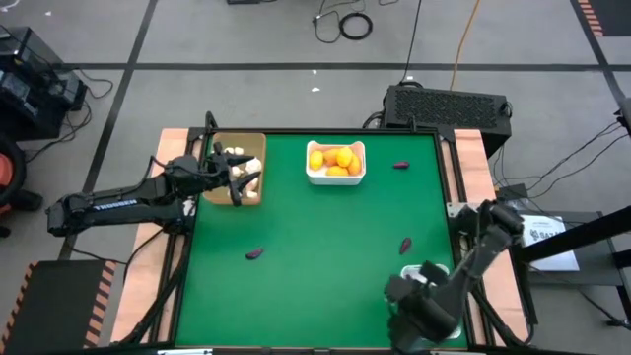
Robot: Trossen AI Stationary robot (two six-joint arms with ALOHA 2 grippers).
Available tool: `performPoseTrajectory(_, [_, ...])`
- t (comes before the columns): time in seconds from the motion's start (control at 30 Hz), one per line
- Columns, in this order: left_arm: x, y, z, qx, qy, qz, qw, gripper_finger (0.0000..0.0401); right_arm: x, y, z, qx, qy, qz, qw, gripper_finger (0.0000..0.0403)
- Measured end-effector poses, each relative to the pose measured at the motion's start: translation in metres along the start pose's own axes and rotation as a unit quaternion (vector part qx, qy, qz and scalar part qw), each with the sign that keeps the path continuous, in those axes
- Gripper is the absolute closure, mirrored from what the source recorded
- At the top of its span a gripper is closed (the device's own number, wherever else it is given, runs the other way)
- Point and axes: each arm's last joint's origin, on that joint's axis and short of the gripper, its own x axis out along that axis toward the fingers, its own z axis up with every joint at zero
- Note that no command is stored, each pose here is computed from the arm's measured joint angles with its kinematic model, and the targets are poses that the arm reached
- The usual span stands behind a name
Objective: Sort produce into baskets
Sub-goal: Put the eggplant into the bottom white bin
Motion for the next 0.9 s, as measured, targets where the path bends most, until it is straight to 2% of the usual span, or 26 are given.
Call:
performPoseTrajectory(0.17, [0.001, 0.000, 0.000, 0.000, -0.001, 0.000, 1.000, 0.0162, 0.002, -0.001, -0.024, -0.017, -0.029, -0.010, 0.999, 0.0351])
performPoseTrajectory(0.37, [0.001, 0.000, 0.000, 0.006, 0.000, 0.000, 1.000, 0.0162, 0.020, -0.004, -0.035, -0.051, -0.038, -0.049, 0.997, 0.0351])
performPoseTrajectory(0.67, [0.001, 0.000, 0.000, 0.011, 0.001, 0.000, 1.000, 0.0162, 0.048, -0.012, -0.039, 0.000, 0.024, -0.102, 0.995, 0.0347])
performPoseTrajectory(0.8, [0.001, 0.000, 0.000, 0.011, 0.001, 0.000, 1.000, 0.0162, 0.051, -0.013, -0.040, 0.005, 0.068, -0.108, 0.992, 0.0326])
performPoseTrajectory(0.9, [0.001, 0.000, 0.000, 0.011, 0.001, 0.000, 1.000, 0.0162, 0.051, -0.013, -0.040, -0.001, 0.071, -0.108, 0.992, 0.0308])
